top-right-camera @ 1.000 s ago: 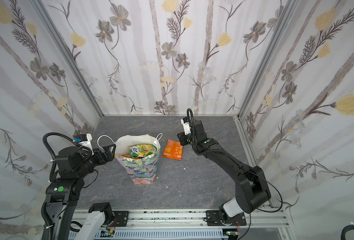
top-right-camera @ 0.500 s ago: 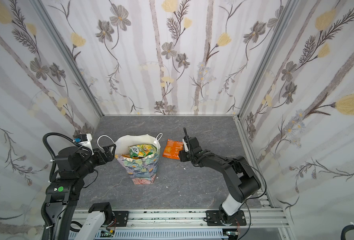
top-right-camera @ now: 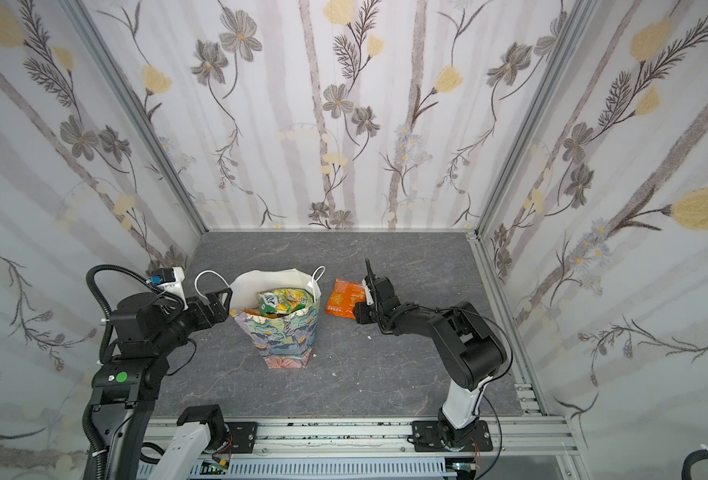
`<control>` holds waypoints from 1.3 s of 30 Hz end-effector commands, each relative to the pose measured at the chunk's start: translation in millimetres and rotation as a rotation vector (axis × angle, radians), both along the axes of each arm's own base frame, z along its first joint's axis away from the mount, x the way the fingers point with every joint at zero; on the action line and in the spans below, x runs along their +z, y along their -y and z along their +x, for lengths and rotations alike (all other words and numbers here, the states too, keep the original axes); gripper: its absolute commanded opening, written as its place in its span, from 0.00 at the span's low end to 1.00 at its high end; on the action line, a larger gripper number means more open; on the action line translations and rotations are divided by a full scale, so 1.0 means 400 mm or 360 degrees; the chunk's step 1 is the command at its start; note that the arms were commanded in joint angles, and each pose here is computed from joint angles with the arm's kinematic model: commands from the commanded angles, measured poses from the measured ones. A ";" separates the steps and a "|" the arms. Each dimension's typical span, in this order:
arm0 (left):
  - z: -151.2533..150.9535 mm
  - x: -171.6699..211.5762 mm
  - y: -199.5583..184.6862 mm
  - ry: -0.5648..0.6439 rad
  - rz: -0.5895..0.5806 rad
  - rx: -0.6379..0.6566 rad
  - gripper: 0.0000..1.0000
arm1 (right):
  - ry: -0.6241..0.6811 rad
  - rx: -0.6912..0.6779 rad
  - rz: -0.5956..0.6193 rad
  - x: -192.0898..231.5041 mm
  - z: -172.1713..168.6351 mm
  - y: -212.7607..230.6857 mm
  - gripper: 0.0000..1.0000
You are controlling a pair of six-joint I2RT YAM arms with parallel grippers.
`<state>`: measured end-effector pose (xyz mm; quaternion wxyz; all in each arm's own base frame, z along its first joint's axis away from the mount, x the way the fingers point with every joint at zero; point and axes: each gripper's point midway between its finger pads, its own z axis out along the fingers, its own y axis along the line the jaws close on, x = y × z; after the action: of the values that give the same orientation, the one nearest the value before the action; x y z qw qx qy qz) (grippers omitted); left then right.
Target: Place the snacks into the paper bag
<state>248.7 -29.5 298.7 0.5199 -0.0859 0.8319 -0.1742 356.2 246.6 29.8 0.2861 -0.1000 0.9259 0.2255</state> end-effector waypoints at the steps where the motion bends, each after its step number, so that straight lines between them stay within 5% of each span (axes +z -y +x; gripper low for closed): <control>1: 0.007 0.024 -0.002 0.0063 0.0020 -0.0001 1.00 | 0.0024 -0.0011 0.0079 0.010 0.014 -0.019 0.52; 7: 0.007 0.024 -0.001 0.0065 0.0019 -0.0002 1.00 | 0.0031 -0.0041 0.0093 0.016 0.026 -0.017 0.33; 13: 0.005 0.026 -0.001 0.0071 0.0019 -0.0002 1.00 | 0.0057 -0.0044 0.0122 0.041 0.033 -0.021 0.00; 39: -0.001 0.034 -0.002 0.0095 0.0022 0.0002 1.00 | 0.0508 0.0041 0.0243 0.481 0.090 -0.037 0.00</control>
<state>245.5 -29.2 302.8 0.5278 -0.0848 0.8272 -0.1735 394.2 263.8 211.6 0.4289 -0.1169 0.8487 0.2865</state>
